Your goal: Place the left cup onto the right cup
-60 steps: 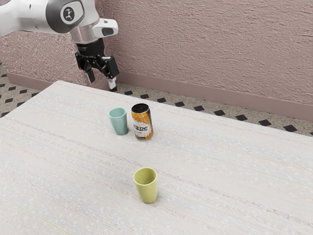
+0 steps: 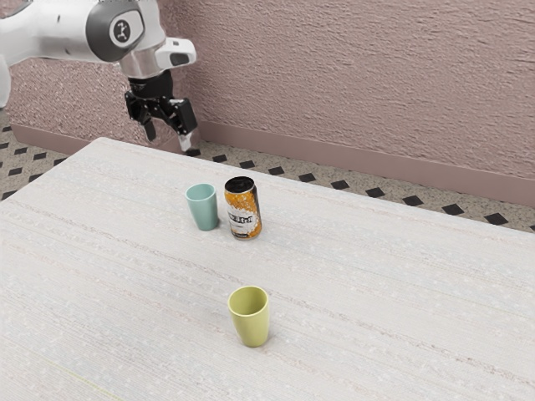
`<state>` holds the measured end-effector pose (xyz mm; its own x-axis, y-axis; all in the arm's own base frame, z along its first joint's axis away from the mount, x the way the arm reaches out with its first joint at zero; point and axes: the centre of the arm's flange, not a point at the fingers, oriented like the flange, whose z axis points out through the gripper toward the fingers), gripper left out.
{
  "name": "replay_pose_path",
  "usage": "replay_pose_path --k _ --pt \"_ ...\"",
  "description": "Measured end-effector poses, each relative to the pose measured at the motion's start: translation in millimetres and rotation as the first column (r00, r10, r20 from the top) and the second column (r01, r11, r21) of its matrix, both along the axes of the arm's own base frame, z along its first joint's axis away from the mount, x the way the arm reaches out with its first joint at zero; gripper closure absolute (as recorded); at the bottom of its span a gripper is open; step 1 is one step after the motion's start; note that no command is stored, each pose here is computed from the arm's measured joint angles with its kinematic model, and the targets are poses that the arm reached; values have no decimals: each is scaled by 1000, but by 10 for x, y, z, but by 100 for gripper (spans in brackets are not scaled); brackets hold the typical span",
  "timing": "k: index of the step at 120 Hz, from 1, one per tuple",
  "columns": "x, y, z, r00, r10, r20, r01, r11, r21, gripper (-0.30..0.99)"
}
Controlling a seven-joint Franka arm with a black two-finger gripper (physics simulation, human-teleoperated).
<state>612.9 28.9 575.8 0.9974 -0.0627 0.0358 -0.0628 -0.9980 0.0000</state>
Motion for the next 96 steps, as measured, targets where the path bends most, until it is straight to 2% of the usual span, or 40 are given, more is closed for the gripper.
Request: replay_pose_path --k 17,34,48,69,96 --pt "384 514 -279 998 54 -11 -54 998 45 0" --pt "677 940 -806 996 80 -37 -79 996 35 0" --pt "880 1010 -1200 998 57 -40 -56 998 21 0" --pt "1239 1121 -1474 1000 17 14 -17 1000 18 0" --pt "1418 1263 -2106 1000 -11 -11 11 1000 9 0"
